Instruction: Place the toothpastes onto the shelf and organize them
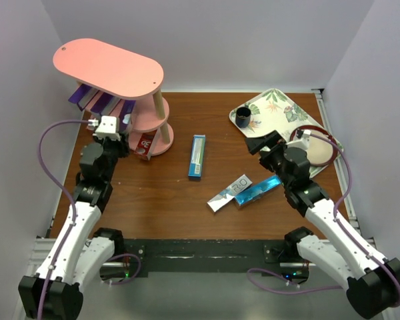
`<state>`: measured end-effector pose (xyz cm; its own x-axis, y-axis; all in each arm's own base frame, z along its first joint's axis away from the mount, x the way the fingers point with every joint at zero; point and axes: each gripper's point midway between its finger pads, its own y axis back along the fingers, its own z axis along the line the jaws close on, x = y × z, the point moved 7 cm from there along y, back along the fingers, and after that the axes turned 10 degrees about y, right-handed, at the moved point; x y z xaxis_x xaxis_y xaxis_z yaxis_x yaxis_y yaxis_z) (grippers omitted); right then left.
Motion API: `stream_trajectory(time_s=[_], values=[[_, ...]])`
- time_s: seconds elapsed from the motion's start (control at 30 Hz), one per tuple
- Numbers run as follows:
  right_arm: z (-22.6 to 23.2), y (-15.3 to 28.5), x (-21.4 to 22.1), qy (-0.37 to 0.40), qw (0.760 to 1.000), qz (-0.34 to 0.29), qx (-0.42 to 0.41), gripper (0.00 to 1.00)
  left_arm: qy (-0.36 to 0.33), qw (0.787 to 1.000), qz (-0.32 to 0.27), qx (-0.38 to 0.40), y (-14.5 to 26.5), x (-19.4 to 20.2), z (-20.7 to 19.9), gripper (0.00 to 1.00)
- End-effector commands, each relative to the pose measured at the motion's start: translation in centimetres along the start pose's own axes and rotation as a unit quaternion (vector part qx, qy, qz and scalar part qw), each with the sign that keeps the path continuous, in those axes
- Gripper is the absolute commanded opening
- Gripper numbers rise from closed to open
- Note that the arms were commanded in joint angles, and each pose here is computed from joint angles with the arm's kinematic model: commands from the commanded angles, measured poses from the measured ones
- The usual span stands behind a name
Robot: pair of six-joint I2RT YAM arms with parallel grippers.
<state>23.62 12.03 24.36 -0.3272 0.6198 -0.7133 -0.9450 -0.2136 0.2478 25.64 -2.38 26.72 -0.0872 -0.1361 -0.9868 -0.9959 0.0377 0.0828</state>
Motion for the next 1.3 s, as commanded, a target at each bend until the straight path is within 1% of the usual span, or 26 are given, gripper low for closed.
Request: stream_trajectory(time_s=[0.0,0.1,0.13,0.23,0.27,0.4,0.53,0.67,0.77,0.87,0.93,1.17,1.27], values=[[-0.5,-0.3,0.2,0.017,1.0,0.001,0.005,0.99,-0.059,0.99,-0.079,0.1,-0.9,-2.2,-1.3,0.1],[-0.2,-0.6,0.3,0.019,1.0,0.004,-0.009,0.99,-0.076,0.988,-0.08,0.108,-1.8,-2.0,-0.8,0.11],[-0.2,-0.7,0.3,0.019,1.0,0.005,-0.01,0.99,-0.079,0.989,-0.071,0.104,-2.3,-1.7,-0.3,0.11],[0.0,-0.7,0.3,0.026,0.999,0.008,-0.016,0.99,-0.087,0.987,-0.077,0.114,-3.2,-2.2,0.2,0.11],[0.0,-0.7,0.2,0.031,0.999,0.008,-0.019,0.99,-0.09,0.984,-0.084,0.128,-3.4,-2.4,0.0,0.11],[0.1,-0.6,0.0,0.041,0.999,0.007,-0.021,0.99,-0.108,0.98,-0.073,0.15,-4.4,-2.0,0.3,0.15],[0.0,-0.7,0.1,0.042,0.999,0.01,-0.024,0.99,-0.102,0.978,-0.072,0.165,-4.8,-1.5,0.7,0.15],[0.0,-0.9,0.5,0.043,0.998,0.021,-0.031,0.99,-0.076,0.98,-0.065,0.171,-5.3,-1.1,1.0,0.22],[0.0,-0.9,0.6,0.042,0.998,0.023,-0.035,0.98,-0.06,0.983,-0.061,0.162,-5.8,-0.8,1.5,0.22],[0.0,-1.0,0.7,0.042,0.998,0.024,-0.035,0.99,-0.047,0.984,-0.06,0.162,-6.1,-0.5,1.6,0.27],[0.0,-1.0,0.7,0.044,0.998,0.025,-0.037,0.98,-0.043,0.984,-0.058,0.164,-6.2,-0.4,1.5,0.28],[0.0,-0.9,0.8,0.046,0.998,0.029,-0.038,0.98,-0.034,0.984,-0.052,0.168,-6.1,0.2,1.4,0.44],[0.0,-0.9,0.8,0.046,0.998,0.031,-0.039,0.98,-0.03,0.983,-0.05,0.172,-6.4,0.2,1.4,0.48]])
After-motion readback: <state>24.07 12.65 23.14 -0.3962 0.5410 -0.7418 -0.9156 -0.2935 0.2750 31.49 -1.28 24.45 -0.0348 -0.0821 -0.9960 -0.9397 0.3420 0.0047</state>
